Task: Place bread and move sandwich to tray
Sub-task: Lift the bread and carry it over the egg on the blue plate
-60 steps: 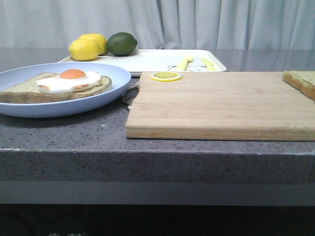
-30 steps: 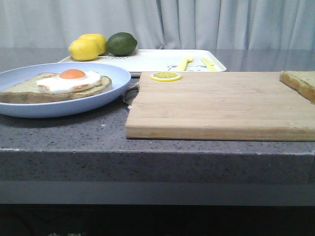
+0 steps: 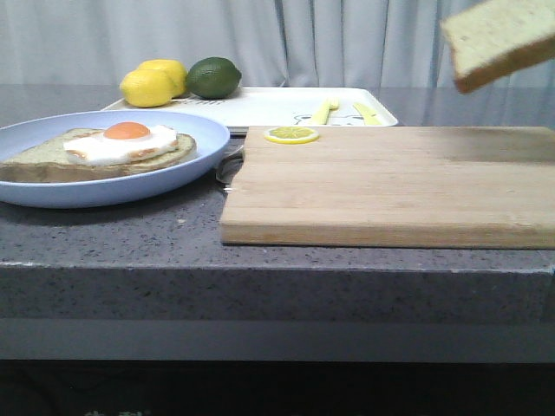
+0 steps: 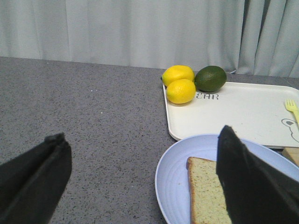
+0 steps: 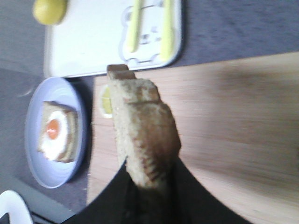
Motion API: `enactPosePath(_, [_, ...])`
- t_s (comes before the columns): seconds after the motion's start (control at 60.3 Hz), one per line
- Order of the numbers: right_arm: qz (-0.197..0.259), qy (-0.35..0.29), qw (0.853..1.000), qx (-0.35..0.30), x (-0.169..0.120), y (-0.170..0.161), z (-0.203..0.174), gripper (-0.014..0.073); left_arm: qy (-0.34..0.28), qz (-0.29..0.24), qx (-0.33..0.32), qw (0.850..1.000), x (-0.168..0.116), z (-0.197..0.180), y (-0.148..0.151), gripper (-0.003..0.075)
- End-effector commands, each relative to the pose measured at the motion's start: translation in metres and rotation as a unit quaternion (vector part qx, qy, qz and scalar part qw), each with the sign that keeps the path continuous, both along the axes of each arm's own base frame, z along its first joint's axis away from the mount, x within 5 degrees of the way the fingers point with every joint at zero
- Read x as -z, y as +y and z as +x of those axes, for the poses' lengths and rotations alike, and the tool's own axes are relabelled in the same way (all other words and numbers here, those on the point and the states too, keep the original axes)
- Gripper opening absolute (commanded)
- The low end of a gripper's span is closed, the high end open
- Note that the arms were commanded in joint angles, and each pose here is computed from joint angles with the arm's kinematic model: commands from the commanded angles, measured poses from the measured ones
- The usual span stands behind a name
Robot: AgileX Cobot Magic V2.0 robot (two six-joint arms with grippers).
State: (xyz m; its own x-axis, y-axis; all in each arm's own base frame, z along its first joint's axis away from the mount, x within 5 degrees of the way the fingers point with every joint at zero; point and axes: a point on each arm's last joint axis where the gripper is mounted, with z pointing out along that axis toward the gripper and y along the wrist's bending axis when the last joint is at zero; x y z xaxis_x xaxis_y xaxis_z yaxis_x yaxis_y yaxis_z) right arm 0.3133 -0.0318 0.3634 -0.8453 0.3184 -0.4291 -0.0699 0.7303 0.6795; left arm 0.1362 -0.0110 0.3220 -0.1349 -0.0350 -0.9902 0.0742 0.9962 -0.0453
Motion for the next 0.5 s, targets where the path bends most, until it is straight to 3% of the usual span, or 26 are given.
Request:
enactPosePath(0.0, [0.061,-0.042,0.994,-0.082,-0.032,0.038,-0.014,-0.0076,-0.056,-0.007,0.0,0.998,-0.019,0.001,0.0,0.0618])
enactPosePath(0.232, [0.137,-0.074,0.977,-0.144,-0.034,0.134,-0.013,-0.0076,-0.056,-0.007,0.0,0.998,-0.019,0.001,0.0,0.0618])
enactPosePath(0.331, [0.178,-0.077,0.972,-0.131,-0.028,0.176,-0.017,-0.0076,-0.056,-0.007,0.0,0.998,-0.019,0.001,0.0,0.0618])
enactPosePath(0.481, [0.188,-0.079,0.975,-0.091,-0.011,0.224,-0.018,-0.0076,-0.056,-0.007,0.0,0.998,-0.019,0.001,0.0,0.0618])
